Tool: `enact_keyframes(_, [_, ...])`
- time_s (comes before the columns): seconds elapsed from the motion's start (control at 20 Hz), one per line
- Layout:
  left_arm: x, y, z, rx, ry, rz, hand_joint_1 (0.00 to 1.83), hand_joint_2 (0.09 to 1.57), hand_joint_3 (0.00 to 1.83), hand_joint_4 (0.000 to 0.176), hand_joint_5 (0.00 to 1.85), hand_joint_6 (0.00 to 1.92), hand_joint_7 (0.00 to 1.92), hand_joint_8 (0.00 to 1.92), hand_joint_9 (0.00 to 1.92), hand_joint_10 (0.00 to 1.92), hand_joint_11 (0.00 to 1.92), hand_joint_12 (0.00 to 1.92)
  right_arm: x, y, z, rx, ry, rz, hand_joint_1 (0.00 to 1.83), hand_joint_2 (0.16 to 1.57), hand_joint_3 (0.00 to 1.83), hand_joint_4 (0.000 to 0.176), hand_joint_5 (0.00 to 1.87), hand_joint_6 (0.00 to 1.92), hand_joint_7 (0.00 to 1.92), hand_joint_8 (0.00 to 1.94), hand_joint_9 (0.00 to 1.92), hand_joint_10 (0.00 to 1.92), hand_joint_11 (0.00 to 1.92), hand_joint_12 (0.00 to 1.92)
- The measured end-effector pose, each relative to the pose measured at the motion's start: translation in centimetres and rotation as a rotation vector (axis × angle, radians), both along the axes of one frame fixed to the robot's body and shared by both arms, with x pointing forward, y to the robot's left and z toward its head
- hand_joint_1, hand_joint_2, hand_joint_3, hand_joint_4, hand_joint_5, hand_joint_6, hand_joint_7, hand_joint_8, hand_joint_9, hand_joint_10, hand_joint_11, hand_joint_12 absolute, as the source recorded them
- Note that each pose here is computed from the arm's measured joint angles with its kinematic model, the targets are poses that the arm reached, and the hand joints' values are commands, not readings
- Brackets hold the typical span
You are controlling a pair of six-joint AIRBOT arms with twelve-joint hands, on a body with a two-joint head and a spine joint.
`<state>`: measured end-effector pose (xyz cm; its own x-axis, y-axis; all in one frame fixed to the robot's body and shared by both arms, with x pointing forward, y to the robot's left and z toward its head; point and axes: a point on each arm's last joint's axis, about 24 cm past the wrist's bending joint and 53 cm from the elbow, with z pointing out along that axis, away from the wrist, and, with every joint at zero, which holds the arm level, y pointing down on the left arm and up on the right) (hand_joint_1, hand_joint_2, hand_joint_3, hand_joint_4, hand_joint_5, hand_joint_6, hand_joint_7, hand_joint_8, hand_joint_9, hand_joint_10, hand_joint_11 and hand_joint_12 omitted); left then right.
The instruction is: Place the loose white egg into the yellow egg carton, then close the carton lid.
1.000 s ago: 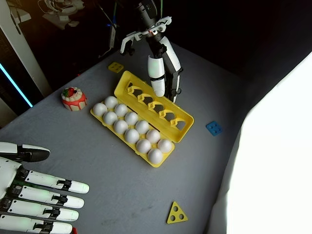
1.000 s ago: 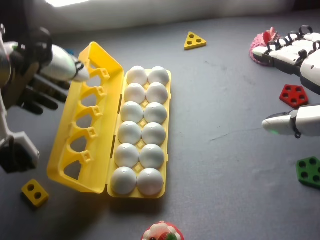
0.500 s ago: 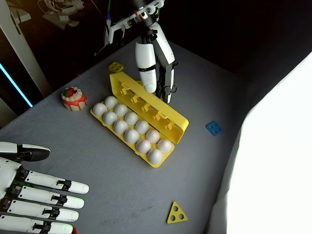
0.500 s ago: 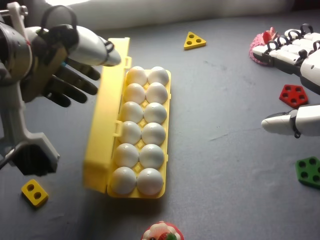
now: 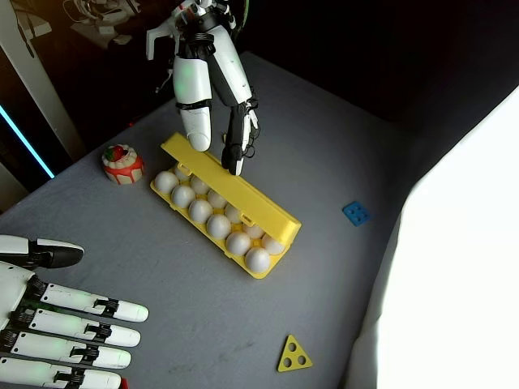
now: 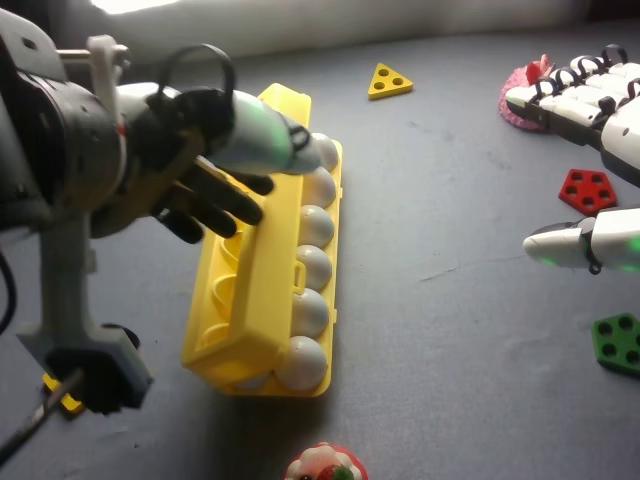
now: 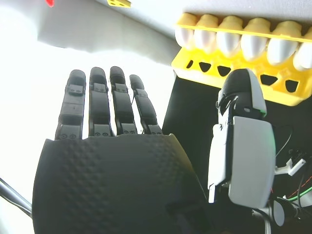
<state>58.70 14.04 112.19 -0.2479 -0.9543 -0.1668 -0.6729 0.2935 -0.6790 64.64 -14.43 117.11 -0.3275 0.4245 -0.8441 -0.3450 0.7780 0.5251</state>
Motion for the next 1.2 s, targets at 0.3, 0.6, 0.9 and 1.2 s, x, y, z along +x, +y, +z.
enact_keyframes(0.3, [-2.2,-2.6,-1.8,-0.005,0.03,-0.105,0.3,1.29,0.0,0.0,0.53,0.0,0.67,0.02,0.31,0.8,0.0,1.44,0.0,0.0,0.0,-0.001,0.0,0.001,0.45,1.02,0.01,0.0,0.05,0.01,0.09,0.0,0.06,0.01,0.0,0.0])
enact_keyframes(0.6, [-3.6,-4.1,-3.5,-0.005,0.055,-0.164,0.28,1.3,0.0,0.0,0.54,0.01,0.67,0.02,0.31,0.79,0.0,1.41,0.0,0.1,0.0,-0.002,-0.001,0.003,0.48,1.01,0.0,0.0,0.05,0.0,0.12,0.01,0.1,0.02,0.03,0.02])
enact_keyframes(0.9, [-4.6,-5.6,-4.6,-0.017,0.064,-0.218,0.3,1.3,0.0,0.0,0.55,0.01,0.67,0.02,0.3,0.8,0.0,1.42,0.0,0.1,0.0,-0.001,-0.001,0.002,0.51,1.0,0.0,0.0,0.08,0.01,0.12,0.01,0.12,0.02,0.0,0.03])
enact_keyframes(1.2, [-4.1,-5.6,-4.5,-0.015,0.048,-0.227,0.28,1.3,0.0,0.0,0.57,0.01,0.68,0.02,0.33,0.8,0.0,1.44,0.0,0.1,0.1,0.001,-0.004,0.0,0.49,1.01,0.0,0.0,0.12,0.01,0.13,0.0,0.16,0.01,0.0,0.23])
